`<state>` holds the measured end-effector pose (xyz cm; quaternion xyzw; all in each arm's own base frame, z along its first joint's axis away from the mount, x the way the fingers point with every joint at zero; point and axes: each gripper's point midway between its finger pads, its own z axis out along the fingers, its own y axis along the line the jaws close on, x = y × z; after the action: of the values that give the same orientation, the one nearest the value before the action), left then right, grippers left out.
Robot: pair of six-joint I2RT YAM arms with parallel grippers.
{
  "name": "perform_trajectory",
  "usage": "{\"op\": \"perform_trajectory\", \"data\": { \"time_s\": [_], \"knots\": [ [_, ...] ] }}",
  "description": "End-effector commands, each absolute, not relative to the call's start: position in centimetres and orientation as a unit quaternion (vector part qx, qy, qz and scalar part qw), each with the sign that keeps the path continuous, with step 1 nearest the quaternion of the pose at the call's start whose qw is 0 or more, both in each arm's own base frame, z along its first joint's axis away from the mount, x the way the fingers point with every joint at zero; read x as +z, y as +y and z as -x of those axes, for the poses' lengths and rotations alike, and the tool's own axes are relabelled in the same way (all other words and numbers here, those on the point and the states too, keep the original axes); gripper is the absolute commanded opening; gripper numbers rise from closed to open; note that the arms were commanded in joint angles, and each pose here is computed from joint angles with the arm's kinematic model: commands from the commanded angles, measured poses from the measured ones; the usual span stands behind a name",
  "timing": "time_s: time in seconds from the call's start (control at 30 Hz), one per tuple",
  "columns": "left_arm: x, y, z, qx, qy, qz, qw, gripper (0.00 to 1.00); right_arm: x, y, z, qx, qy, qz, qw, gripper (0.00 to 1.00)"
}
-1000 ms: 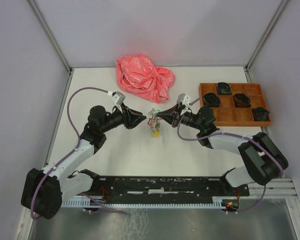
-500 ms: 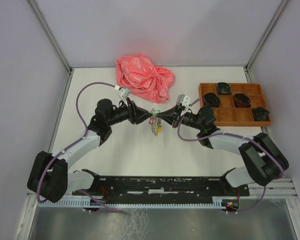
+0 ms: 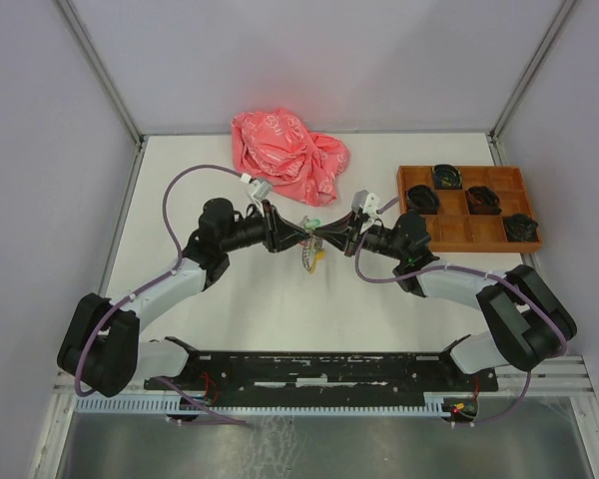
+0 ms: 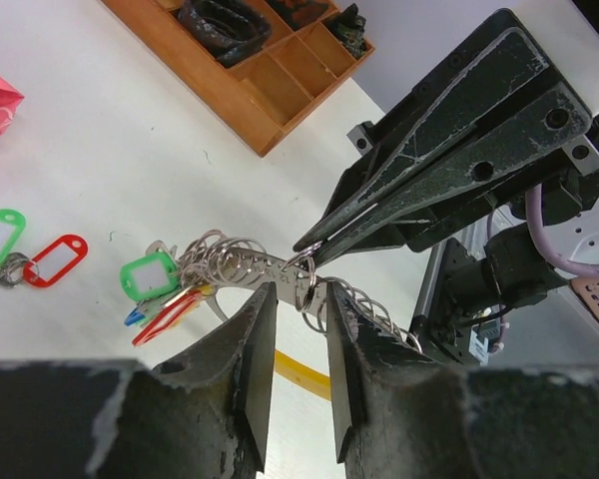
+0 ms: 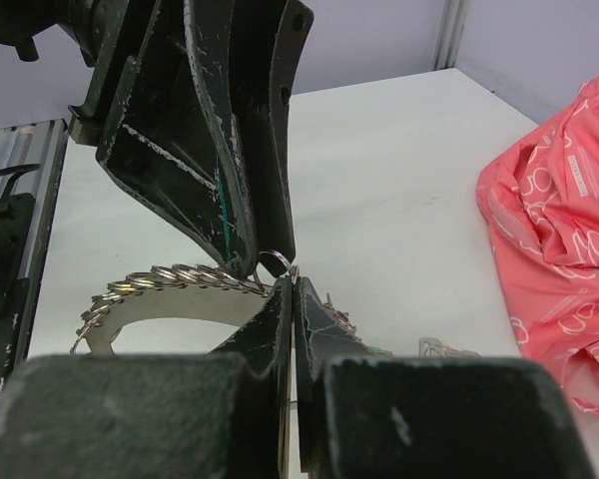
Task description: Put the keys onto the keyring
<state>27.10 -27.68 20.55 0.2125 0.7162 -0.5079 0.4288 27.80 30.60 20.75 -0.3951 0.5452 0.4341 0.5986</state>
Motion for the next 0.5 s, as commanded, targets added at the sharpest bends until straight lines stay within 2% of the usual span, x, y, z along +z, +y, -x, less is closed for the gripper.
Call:
{"op": "perform_trajectory", "data": {
  "time_s": [0.0,0.17,0.33,0.47],
  "knots": [
    [22.7,-28.9,-26.7,-0.504,0.678,-0.276,0.458,0.29,22.7,30.7,-27.4,0.437,0.510,0.405,0.620,0.02],
    [21.0,-29.6,-25.6,-0.448,0.679,-0.336,0.474,0.12,22.6,30.6,-27.9,0.438,0.523,0.387,0.620,0.01],
    [18.3,-28.9,-25.4,-0.373,0.696,-0.367,0.492,0.06,21.2,30.6,-28.2,0.450,0.551,0.367,0.600,0.01],
    [16.3,-29.0,-24.6,-0.329,0.700,-0.392,0.498,0.06,19.0,30.6,-27.9,0.459,0.571,0.357,0.580,0.01]
  ]
}}
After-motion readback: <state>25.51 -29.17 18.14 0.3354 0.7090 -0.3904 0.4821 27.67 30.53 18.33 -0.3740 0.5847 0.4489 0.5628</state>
